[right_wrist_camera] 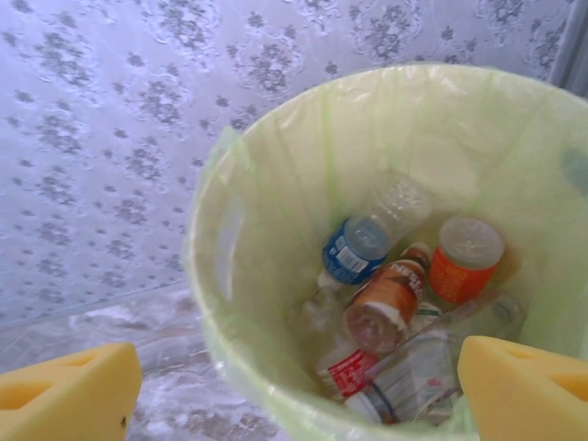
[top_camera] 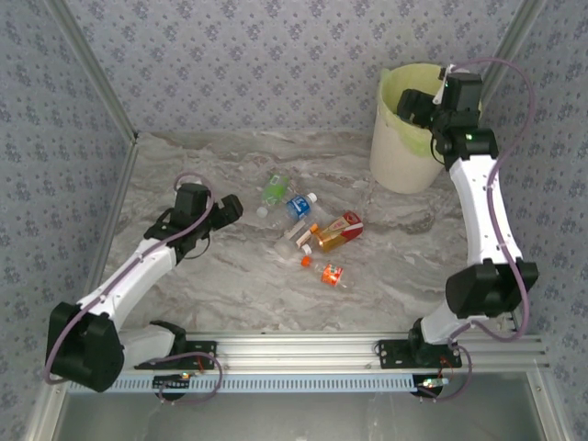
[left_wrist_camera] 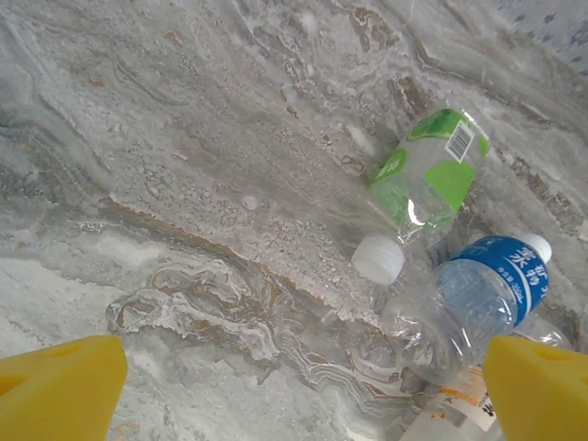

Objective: Put the plastic bottles in the bin

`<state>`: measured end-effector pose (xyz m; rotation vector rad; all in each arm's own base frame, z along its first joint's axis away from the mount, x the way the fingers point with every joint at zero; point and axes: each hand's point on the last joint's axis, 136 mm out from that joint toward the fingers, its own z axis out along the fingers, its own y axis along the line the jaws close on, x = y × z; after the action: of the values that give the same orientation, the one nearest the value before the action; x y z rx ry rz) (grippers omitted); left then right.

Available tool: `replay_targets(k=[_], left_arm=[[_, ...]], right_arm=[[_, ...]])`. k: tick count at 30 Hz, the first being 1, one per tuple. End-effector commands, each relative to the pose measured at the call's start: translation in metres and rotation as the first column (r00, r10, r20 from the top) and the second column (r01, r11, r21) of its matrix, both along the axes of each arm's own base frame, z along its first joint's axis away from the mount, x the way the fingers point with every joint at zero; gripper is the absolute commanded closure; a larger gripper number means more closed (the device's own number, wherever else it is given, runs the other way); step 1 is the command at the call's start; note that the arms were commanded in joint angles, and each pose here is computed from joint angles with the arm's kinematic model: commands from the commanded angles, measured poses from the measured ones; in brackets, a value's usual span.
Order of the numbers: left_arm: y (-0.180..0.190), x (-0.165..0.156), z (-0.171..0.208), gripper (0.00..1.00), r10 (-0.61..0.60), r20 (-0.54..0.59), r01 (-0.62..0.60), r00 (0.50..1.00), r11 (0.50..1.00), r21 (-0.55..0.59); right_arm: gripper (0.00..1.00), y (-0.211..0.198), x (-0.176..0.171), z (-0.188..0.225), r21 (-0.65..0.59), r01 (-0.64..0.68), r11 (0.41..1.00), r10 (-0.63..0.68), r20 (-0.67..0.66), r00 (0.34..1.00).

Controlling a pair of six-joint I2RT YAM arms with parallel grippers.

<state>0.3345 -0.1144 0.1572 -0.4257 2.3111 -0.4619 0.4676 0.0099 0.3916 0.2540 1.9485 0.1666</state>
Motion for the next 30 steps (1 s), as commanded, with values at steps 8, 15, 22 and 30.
replay_targets(k=[8, 15, 22, 30], left_arm=[[-0.043, 0.044, -0.001, 0.01, -0.192, -0.003, 0.191, 0.981, 0.978, -0.079], [-0.058, 0.074, -0.026, 0.0, -0.247, -0.059, 0.244, 0.967, 0.969, -0.043], [-0.087, 0.094, -0.044, 0.01, -0.411, -0.074, 0.408, 0.909, 0.911, -0.05], [-0.11, 0.115, -0.064, 0.02, -0.498, -0.088, 0.499, 0.863, 0.866, -0.011]], right_arm=[[0.0, 0.053, -0.056, -0.014, 0.06, -0.152, 0.987, 0.149, 0.052, 0.988], [0.0, 0.067, -0.084, -0.045, 0.049, -0.153, 0.987, 0.152, 0.039, 0.988], [0.0, 0.061, -0.089, -0.052, 0.013, -0.115, 0.993, 0.115, 0.032, 0.993], [0.0, 0.059, -0.091, -0.055, -0.001, -0.109, 0.994, 0.109, 0.016, 0.994]])
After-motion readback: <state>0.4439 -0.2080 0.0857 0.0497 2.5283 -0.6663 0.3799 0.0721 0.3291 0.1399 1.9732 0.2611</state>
